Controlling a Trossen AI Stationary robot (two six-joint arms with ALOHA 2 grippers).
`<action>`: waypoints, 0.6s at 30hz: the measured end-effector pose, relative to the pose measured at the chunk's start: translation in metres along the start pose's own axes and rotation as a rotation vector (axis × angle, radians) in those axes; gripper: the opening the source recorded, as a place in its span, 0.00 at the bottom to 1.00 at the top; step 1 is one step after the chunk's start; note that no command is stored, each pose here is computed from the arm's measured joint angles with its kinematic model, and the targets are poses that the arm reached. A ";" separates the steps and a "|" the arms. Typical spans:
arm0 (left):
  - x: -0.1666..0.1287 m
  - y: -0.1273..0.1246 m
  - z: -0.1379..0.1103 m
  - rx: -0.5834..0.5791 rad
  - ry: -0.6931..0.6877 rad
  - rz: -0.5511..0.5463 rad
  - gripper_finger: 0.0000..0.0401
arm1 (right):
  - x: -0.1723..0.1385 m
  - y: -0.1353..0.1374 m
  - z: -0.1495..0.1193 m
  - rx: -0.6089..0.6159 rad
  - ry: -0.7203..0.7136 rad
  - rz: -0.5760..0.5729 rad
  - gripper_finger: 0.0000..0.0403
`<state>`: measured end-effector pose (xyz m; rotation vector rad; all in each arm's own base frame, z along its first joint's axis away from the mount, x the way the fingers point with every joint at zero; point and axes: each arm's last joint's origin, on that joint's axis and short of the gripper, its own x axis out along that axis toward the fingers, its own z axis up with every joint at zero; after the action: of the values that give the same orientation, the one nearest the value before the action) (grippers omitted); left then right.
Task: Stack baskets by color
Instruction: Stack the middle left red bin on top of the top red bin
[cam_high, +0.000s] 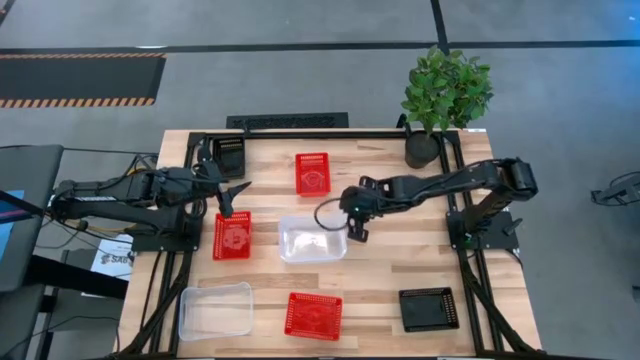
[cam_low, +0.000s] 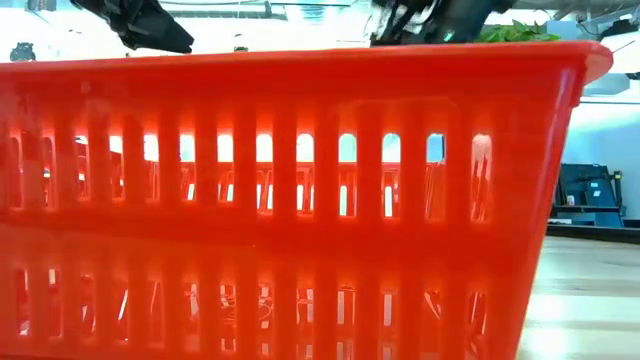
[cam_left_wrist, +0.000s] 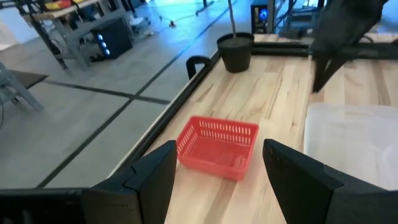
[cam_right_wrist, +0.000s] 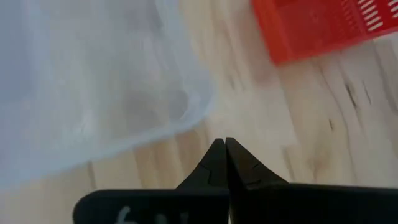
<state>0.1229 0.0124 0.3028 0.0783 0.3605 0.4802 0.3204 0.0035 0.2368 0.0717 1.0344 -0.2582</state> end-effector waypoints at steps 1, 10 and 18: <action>0.000 0.000 -0.001 -0.005 0.007 0.000 0.57 | -0.005 0.003 -0.001 -0.003 -0.015 -0.008 0.00; 0.014 -0.010 -0.010 -0.058 0.145 -0.068 0.57 | -0.059 0.025 -0.015 0.023 -0.114 -0.001 0.01; 0.031 -0.024 -0.019 -0.051 0.299 -0.199 0.57 | -0.083 0.044 -0.030 0.015 -0.181 0.041 0.02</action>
<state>0.1518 0.0057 0.2712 -0.0794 0.6422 0.3035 0.2661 0.0661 0.2896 0.0818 0.8507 -0.2311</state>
